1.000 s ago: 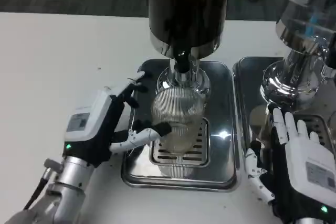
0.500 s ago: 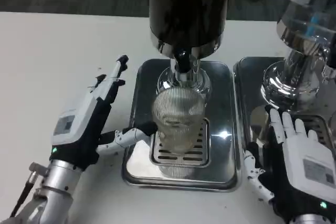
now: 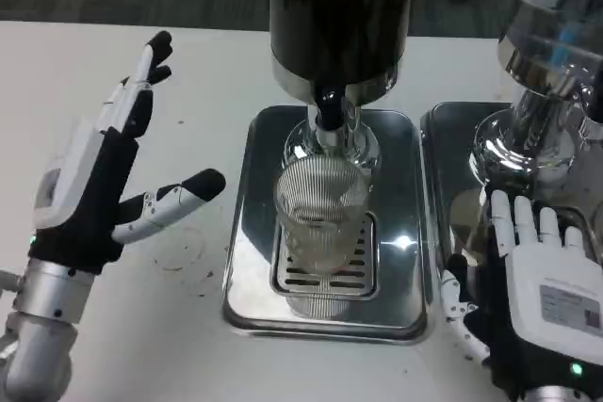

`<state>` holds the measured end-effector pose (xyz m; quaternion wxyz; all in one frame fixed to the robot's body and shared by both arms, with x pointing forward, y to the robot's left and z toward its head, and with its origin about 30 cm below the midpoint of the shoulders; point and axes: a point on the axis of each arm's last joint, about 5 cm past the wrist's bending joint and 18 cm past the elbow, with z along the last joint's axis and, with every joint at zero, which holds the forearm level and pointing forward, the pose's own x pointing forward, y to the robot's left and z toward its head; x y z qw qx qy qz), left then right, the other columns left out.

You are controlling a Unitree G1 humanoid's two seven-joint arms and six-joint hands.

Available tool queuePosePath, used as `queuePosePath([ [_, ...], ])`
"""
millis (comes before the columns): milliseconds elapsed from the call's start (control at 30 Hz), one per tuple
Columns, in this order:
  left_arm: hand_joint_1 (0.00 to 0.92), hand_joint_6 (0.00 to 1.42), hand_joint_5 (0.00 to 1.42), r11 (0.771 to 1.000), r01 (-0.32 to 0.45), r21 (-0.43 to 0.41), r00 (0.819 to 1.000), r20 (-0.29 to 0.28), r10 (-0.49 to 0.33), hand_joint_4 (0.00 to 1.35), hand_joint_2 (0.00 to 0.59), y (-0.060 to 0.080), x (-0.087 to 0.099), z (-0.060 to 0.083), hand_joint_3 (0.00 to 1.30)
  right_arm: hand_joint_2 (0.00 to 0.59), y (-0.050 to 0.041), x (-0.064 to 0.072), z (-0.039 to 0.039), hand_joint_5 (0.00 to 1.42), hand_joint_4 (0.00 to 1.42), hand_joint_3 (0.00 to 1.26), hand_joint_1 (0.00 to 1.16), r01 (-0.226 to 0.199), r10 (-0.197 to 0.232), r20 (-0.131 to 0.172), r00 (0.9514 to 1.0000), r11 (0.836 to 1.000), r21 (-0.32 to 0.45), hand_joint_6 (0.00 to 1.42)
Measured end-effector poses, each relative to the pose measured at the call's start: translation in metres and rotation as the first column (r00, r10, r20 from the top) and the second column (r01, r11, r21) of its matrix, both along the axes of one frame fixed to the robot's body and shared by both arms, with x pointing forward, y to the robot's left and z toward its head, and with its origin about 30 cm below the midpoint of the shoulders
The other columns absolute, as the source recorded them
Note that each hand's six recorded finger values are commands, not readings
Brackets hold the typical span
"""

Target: Grasp the cup under the faucet to collect the drink, then remove the cup.

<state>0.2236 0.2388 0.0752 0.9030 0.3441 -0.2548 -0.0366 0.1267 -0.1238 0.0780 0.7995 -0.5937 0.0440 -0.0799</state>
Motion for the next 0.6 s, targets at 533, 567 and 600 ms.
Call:
queuePosePath([
  [533, 0.000, 0.01, 0.04, 0.907, 0.412, -0.083, 0.911, 0.038, -0.410, 0.00, 0.076, -0.011, 0.016, 0.055, 0.00, 0.514, 0.0006, 0.001, 0.0005, 0.00, 0.00, 0.00, 0.12, 0.013, -0.013, -0.003, 0.9999, 1.000, 0.006, 0.00],
  [567, 0.000, 0.01, 0.04, 0.897, 0.433, -0.084, 0.901, 0.042, -0.431, 0.00, 0.076, -0.014, 0.017, 0.057, 0.00, 0.514, 0.0007, 0.001, 0.0005, 0.00, 0.00, 0.00, 0.12, 0.016, -0.016, -0.003, 0.9999, 1.000, 0.007, 0.00],
  [600, 0.000, 0.01, 0.04, 0.890, 0.448, -0.084, 0.894, 0.045, -0.446, 0.00, 0.077, -0.016, 0.018, 0.058, 0.00, 0.513, 0.0009, 0.001, 0.0006, 0.00, 0.00, 0.00, 0.12, 0.017, -0.017, -0.003, 0.9998, 1.000, 0.008, 0.00],
])
